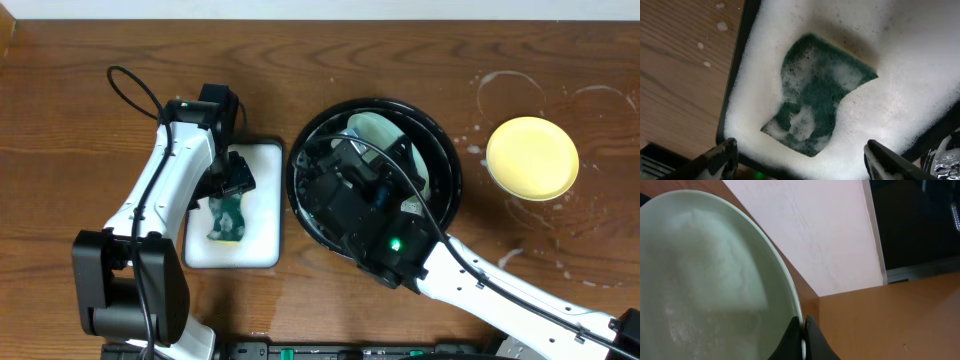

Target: Clean dirty plates on tray and stack at the side

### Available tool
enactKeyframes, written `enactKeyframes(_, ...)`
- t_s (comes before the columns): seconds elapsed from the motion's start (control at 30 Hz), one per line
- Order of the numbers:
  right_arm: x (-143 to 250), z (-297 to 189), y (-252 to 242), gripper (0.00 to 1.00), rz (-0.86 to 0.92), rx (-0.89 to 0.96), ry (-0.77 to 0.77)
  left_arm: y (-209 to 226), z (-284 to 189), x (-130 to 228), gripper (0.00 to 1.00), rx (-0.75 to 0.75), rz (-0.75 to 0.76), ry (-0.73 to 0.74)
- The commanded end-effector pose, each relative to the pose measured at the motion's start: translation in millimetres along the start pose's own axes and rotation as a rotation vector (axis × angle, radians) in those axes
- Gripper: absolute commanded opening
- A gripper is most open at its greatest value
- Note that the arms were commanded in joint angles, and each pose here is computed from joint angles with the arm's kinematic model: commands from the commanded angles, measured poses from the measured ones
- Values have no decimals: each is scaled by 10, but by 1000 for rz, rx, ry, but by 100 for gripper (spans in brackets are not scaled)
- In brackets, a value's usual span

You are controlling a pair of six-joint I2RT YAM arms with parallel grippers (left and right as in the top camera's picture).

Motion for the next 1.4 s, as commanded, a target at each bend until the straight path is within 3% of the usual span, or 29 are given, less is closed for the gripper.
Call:
enactKeyframes(0.0,63,41,-135,1,27,37,32,36,-7,-23,81,-15,-1,-13)
enactKeyframes(0.4,75,56,-146,1,43,42,38,36,-7,-23,81,-15,-1,-13)
enactKeyframes(0.6,207,200,-29,1,331,-39,76,36,-7,-23,81,-15,-1,-13)
enactKeyframes(0.83,480,516,454,1,605,-528,208,36,-7,-23,81,-15,-1,-13)
enactKeyframes(0.97,665,679,450,1,791,-777,252,36,-7,-23,81,-15,-1,-13)
enactKeyframes(1.13,1192,1011,83,1,1108,-879,292,36,-7,-23,81,-15,-1,-13)
enactKeyframes(1.37,2412,1492,-120,1,1462,-769,513,36,-7,-23,81,-15,-1,-13)
Point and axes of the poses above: each gripper's point midway between its finger pads, its own z axis out along the fingers, its own y axis along the line the jaws close on, x = y × z, the point moved 3 cm from there along -z, back along the fingers, and after that the axes turned 12 degrees about -z, right-handed, at the moved point
